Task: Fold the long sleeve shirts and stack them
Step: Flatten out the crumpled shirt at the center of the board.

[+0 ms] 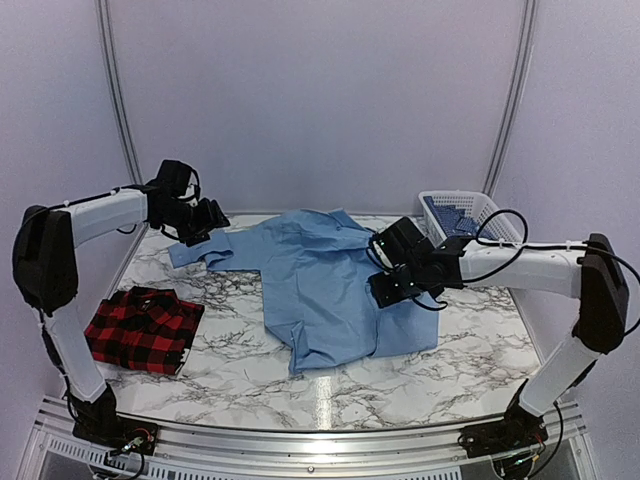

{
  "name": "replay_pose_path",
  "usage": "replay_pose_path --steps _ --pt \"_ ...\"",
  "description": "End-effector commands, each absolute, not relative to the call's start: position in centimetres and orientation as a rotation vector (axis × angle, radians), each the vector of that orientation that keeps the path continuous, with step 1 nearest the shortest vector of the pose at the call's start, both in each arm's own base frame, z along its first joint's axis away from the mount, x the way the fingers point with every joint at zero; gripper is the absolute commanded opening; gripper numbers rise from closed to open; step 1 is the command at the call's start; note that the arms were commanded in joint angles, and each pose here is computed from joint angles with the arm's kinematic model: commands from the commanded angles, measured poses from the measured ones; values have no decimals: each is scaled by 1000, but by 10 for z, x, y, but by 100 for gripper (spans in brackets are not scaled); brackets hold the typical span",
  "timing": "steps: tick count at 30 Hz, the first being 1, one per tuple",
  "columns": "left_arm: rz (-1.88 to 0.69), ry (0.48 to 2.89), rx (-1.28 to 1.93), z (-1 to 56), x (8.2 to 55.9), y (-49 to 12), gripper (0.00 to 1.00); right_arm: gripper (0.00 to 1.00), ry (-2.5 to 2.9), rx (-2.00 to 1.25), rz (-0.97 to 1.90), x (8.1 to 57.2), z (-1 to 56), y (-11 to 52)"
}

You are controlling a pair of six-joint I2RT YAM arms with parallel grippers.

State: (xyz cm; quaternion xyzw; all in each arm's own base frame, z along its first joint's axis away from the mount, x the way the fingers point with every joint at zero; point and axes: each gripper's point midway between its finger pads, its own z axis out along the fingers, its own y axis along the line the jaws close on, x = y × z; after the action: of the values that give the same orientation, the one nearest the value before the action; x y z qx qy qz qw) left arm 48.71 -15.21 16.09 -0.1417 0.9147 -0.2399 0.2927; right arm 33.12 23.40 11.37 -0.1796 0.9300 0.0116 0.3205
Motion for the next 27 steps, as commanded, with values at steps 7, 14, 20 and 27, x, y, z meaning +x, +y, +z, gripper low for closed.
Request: replay_pose_path --steps 7,14,20,27 --pt "-768 2577 -338 93 418 -218 62 58 2334 -649 373 258 163 380" --pt "-812 2662 -278 53 391 -258 59 68 2338 -729 397 205 144 432" --pt "-782 2704 -257 34 373 -268 57 71 2366 -712 406 195 123 444" --pt "-807 2717 -278 23 353 -268 57 57 2395 -635 260 206 92 427"
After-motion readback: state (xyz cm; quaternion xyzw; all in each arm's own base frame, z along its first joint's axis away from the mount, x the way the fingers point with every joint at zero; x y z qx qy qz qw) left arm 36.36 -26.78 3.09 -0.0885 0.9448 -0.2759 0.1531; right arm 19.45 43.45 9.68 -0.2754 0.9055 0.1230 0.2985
